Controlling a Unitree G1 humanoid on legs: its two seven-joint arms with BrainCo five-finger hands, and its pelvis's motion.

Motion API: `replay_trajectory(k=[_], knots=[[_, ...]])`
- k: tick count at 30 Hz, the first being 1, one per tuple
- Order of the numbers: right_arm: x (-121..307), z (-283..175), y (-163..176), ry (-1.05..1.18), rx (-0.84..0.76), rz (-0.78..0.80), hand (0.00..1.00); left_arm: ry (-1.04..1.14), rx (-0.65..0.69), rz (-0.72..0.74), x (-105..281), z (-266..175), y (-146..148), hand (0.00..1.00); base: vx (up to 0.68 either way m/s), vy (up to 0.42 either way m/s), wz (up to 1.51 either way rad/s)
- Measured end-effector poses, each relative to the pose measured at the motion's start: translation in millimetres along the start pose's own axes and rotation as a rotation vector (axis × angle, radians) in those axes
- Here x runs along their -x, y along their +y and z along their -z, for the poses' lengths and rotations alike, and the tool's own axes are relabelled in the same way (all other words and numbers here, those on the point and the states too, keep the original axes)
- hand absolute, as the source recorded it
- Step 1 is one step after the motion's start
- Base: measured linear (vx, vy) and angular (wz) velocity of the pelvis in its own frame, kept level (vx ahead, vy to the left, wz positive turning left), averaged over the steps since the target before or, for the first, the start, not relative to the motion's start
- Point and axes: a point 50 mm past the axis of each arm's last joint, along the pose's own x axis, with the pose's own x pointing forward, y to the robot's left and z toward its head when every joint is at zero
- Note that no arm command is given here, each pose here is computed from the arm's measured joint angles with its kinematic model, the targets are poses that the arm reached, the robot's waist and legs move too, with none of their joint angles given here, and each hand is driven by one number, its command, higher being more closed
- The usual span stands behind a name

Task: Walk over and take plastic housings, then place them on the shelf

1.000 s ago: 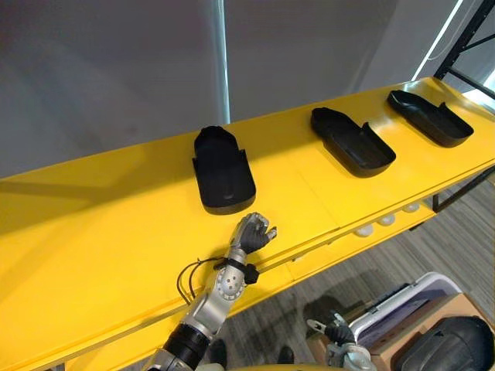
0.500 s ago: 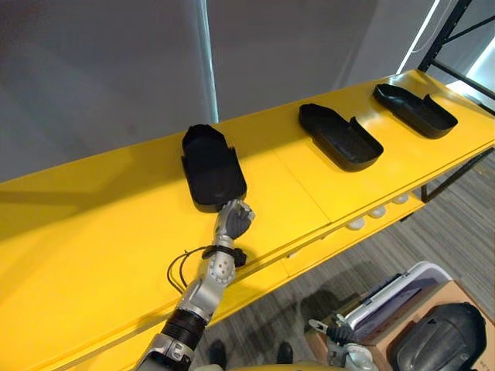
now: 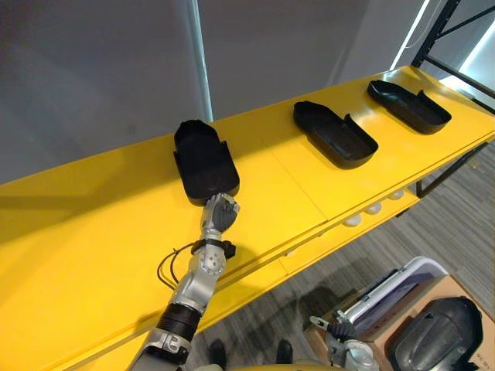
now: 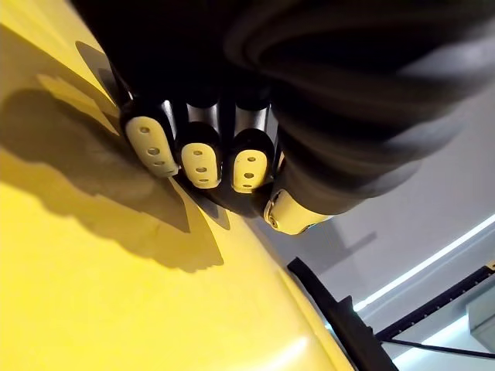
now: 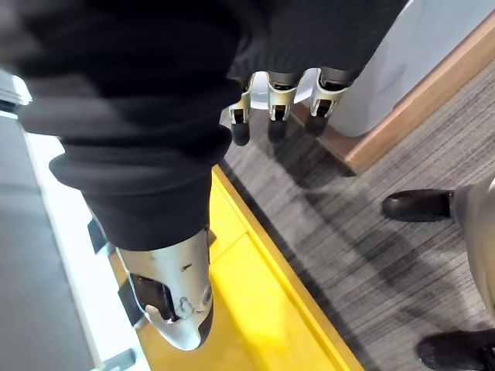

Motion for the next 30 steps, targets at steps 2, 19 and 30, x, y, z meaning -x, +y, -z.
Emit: replay_trajectory(k=[2, 19, 30], knots=[[0, 0, 0, -0.001, 0.003, 0.0, 0.0, 0.0, 0.001, 0.0, 0, 0, 0, 1.0, 0.0, 0.0, 0.0], [4, 17, -12, 0.061, 0.021, 0.026, 0.0, -0.482, 0.263, -0.405, 64, -83, 107, 1.0, 0.0, 0.0, 0.12], [11, 20, -28, 0.042, -0.026, 0.084, 0.0, 0.156, 0.317, -1.036, 165, 52, 182, 1.0, -0.03, 0.002, 0.47]])
